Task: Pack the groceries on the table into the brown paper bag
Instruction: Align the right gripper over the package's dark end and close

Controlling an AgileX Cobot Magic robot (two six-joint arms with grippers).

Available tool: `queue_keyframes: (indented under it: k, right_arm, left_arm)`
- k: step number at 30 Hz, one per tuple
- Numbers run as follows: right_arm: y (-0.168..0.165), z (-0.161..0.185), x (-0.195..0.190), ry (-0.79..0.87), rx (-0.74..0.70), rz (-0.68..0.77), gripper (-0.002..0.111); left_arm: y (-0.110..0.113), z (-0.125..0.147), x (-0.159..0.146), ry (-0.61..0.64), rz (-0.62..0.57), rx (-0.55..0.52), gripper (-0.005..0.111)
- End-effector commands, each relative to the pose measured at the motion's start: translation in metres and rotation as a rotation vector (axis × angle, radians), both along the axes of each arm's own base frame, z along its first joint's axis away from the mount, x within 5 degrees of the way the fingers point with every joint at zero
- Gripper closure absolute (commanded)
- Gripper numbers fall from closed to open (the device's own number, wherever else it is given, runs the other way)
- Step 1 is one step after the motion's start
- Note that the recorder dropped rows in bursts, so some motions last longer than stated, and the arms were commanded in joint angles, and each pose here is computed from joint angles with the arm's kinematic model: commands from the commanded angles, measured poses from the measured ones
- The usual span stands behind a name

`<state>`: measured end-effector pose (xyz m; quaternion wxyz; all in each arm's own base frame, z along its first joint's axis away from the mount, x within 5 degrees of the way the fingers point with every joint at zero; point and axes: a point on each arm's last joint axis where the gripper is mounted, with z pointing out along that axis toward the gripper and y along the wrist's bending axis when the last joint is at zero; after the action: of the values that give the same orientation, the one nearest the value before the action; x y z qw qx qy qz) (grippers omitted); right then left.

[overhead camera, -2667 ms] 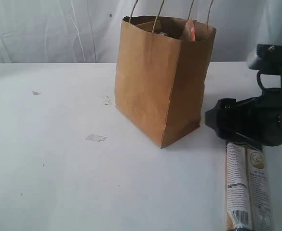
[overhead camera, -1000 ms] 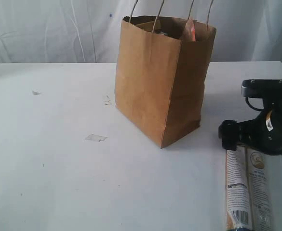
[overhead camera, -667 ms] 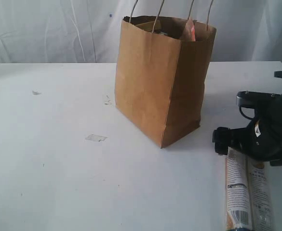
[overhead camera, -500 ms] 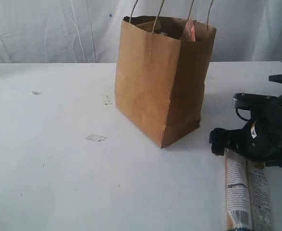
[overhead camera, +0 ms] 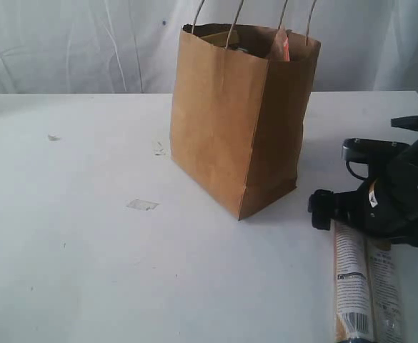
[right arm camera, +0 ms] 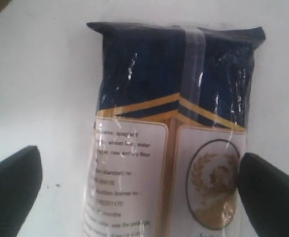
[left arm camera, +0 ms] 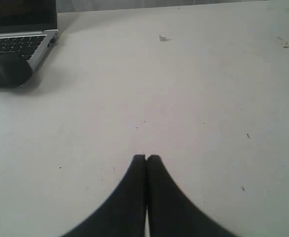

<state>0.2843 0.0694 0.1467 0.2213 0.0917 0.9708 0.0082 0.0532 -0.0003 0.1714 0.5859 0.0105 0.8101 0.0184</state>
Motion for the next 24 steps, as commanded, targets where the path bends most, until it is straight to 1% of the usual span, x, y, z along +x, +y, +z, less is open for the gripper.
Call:
queue_keyframes:
  k: [1, 3, 6, 7, 9, 18, 22, 24]
  right_arm:
    - [-0.001, -0.007, 0.001, 0.017, -0.003, -0.013, 0.007]
    - [-0.002, -0.008, 0.000, 0.034, -0.013, -0.018, 0.007]
    - [-0.005, -0.010, 0.000, 0.046, -0.060, 0.019, 0.007]
    - [-0.006, -0.011, 0.000, 0.054, -0.063, 0.007, 0.007]
    - [-0.006, -0.012, 0.000, 0.054, -0.054, -0.010, 0.007]
    - [-0.002, -0.012, 0.003, 0.025, -0.023, 0.000, 0.007]
    - [-0.002, -0.018, 0.003, 0.046, -0.031, -0.001, 0.008]
    - [-0.003, -0.021, 0.002, 0.069, -0.044, -0.006, 0.010]
  left_arm:
    - [0.000, -0.001, 0.000, -0.004, 0.000, -0.005, 0.107]
    - [0.000, -0.001, 0.000, -0.004, 0.000, -0.005, 0.107]
    - [0.000, -0.001, 0.000, -0.004, 0.000, -0.005, 0.107]
    - [0.000, -0.001, 0.000, -0.004, 0.000, -0.005, 0.107]
    - [0.000, -0.001, 0.000, -0.004, 0.000, -0.005, 0.107]
    - [0.000, -0.001, 0.000, -0.004, 0.000, -0.005, 0.107]
    - [0.000, -0.001, 0.000, -0.004, 0.000, -0.005, 0.107]
    - [0.000, -0.001, 0.000, -0.004, 0.000, -0.005, 0.107]
